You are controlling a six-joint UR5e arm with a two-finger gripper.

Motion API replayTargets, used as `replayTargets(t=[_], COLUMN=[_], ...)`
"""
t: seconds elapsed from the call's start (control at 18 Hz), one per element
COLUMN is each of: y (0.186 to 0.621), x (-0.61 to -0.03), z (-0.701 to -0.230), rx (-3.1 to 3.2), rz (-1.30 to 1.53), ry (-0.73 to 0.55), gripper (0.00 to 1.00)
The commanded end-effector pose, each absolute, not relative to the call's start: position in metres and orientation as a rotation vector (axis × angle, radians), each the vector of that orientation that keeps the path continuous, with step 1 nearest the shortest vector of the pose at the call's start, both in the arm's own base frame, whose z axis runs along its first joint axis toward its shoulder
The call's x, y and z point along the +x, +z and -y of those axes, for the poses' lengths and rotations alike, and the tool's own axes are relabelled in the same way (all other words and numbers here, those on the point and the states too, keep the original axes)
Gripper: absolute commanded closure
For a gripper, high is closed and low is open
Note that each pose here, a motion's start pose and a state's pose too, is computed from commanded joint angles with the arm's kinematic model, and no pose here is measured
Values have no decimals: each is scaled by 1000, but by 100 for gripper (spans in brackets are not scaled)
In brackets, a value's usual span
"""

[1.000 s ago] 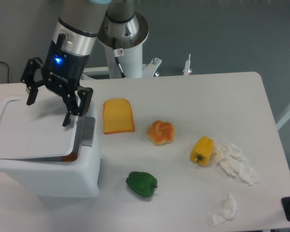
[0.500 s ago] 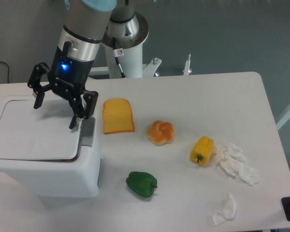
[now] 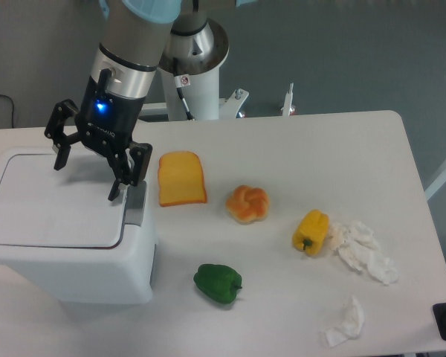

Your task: Close the trash can

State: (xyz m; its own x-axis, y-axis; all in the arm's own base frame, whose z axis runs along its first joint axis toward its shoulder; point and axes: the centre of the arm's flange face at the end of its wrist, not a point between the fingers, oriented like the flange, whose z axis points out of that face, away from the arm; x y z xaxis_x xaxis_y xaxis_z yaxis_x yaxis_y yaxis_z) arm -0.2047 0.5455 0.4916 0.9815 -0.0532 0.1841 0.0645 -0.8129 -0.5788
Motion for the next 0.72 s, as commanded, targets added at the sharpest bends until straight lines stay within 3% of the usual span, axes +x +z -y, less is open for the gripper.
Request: replayTargets(t=[0.72], y=[493], x=[-209], z=[-545], rx=[-2506], rz=[21], ry=[-256], gripper=[0])
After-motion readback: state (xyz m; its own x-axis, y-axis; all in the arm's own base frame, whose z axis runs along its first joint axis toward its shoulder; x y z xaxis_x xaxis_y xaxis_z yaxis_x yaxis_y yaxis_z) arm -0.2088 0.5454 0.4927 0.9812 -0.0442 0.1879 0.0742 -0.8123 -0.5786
